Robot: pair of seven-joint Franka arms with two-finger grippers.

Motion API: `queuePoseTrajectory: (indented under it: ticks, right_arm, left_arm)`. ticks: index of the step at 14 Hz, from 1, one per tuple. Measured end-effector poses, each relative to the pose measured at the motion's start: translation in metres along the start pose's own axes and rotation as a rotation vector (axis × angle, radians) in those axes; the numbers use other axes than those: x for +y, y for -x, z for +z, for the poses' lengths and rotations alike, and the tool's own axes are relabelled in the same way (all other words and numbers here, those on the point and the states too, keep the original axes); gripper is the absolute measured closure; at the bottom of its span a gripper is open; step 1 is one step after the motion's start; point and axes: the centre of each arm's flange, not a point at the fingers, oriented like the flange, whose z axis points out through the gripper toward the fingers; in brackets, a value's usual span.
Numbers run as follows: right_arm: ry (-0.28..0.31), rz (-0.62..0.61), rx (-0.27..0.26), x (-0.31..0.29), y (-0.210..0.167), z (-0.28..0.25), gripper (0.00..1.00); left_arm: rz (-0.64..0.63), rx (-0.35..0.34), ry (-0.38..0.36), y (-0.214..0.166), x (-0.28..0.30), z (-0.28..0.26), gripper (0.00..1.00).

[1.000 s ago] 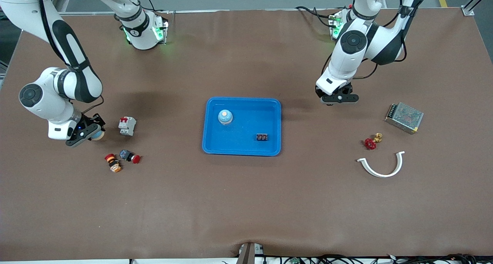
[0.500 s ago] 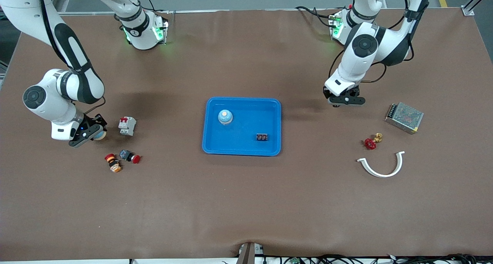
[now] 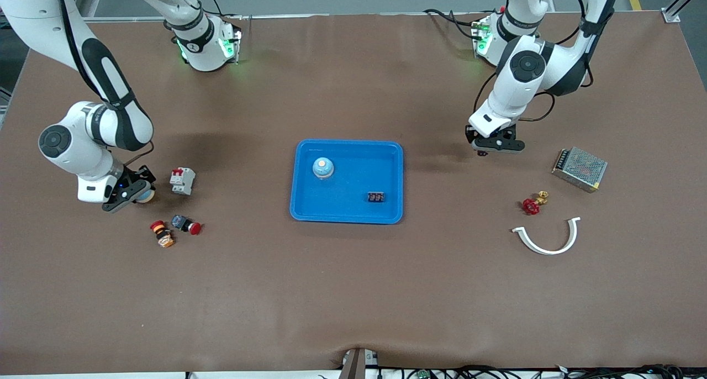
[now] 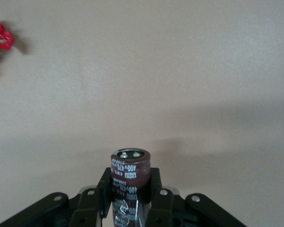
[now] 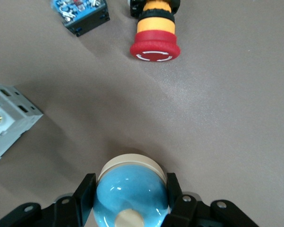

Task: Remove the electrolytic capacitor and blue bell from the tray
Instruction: 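Lower the bell beside the white breaker and open the right gripper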

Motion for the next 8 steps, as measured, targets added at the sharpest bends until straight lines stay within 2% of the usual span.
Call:
queuePoseTrajectory:
  ticks: [4, 5, 8]
  right_arm:
    - [0.002, -0.002, 0.000, -0.001, 0.000, 0.009, 0.35]
    - [0.003, -0.002, 0.000, -0.001, 0.000, 0.009, 0.30]
    - [0.005, -0.001, 0.003, 0.007, -0.006, -0.002, 0.03]
  left_arm:
    - [0.007, -0.002, 0.024, 0.000, 0.006, 0.016, 0.65]
    - [0.010, -0.006, 0.028, -0.001, 0.009, 0.018, 0.65]
    - [0.018, -0.021, 0.048, -0.007, 0.027, 0.027, 0.65]
